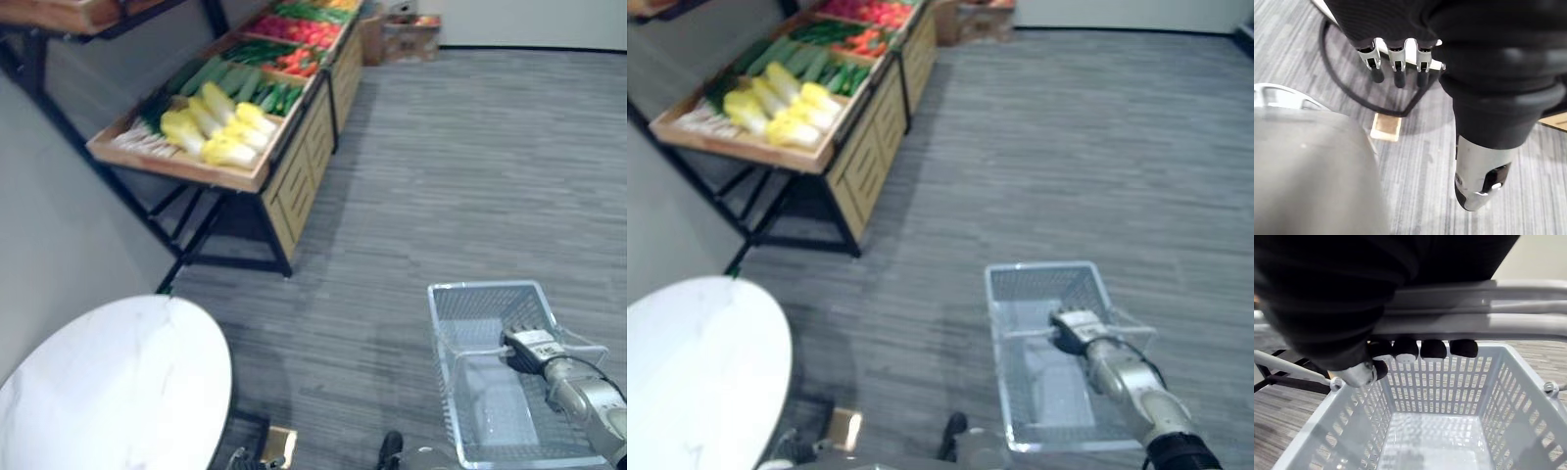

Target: Pick vegetable in the basket

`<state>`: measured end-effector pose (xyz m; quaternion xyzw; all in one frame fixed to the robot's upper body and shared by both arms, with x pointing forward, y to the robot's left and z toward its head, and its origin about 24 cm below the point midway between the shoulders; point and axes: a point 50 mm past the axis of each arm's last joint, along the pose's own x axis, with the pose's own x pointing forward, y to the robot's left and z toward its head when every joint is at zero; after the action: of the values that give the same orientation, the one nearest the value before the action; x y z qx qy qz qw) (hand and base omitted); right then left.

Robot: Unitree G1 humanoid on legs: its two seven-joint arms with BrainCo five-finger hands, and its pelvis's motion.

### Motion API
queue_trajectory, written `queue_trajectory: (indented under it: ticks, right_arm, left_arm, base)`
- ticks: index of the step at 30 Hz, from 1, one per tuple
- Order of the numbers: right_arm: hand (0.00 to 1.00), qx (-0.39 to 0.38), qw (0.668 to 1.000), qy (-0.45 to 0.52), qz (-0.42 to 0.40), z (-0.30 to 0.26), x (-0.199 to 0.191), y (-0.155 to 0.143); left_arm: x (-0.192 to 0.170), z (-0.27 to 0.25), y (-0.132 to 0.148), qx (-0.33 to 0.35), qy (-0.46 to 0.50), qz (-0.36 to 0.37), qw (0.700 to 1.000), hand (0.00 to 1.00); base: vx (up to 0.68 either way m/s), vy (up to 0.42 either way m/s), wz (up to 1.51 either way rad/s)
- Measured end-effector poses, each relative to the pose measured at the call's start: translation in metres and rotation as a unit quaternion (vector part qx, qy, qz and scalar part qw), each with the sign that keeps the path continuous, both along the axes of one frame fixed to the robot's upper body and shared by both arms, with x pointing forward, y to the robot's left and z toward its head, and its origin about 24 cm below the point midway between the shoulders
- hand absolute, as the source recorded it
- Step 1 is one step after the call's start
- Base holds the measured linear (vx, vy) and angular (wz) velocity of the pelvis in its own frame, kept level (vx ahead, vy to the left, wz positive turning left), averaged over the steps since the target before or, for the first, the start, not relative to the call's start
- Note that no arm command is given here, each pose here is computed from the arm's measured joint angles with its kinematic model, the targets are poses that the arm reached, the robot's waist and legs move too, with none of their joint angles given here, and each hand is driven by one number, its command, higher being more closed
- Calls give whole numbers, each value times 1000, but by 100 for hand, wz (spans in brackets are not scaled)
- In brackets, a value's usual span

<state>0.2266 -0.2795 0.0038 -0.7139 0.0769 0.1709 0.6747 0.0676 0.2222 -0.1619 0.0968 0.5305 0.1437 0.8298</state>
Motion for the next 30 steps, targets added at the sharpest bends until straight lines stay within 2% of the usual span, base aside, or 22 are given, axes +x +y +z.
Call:
queue_trajectory:
  ticks: [2, 12, 18, 19, 26, 30]
  right_arm:
    - [100, -3, 1000, -17, 20, 8, 11, 5]
    - [100, -9, 1000, -2, 23, 4, 14, 5]
    - [100, -7, 999, -3, 31, 4, 17, 9]
    - [100, 11, 999, 1, 30, -3, 16, 18]
    - [100, 81, 997, 4, 2, -20, 6, 37]
    - [100, 89, 996, -18, -24, -15, 10, 30]
  left_arm:
    - [-4, -2, -11, -17, -8, 14, 1000, 0]
    - [-7, -1, -15, -23, -20, 24, 999, 0]
    - [-9, -2, -21, -30, -16, 27, 999, 0]
    - [-9, -1, -13, -19, -14, 23, 999, 0]
    - [-6, 1, -1, 5, 0, -22, 1000, 0]
    - [16, 7, -3, 12, -27, -68, 997, 0]
  base:
    - [157, -39, -128]
    - [209, 61, -20]
    - [257, 263, -13]
    - [378, 421, -9]
    - [385, 322, 19]
    - [459, 131, 52]
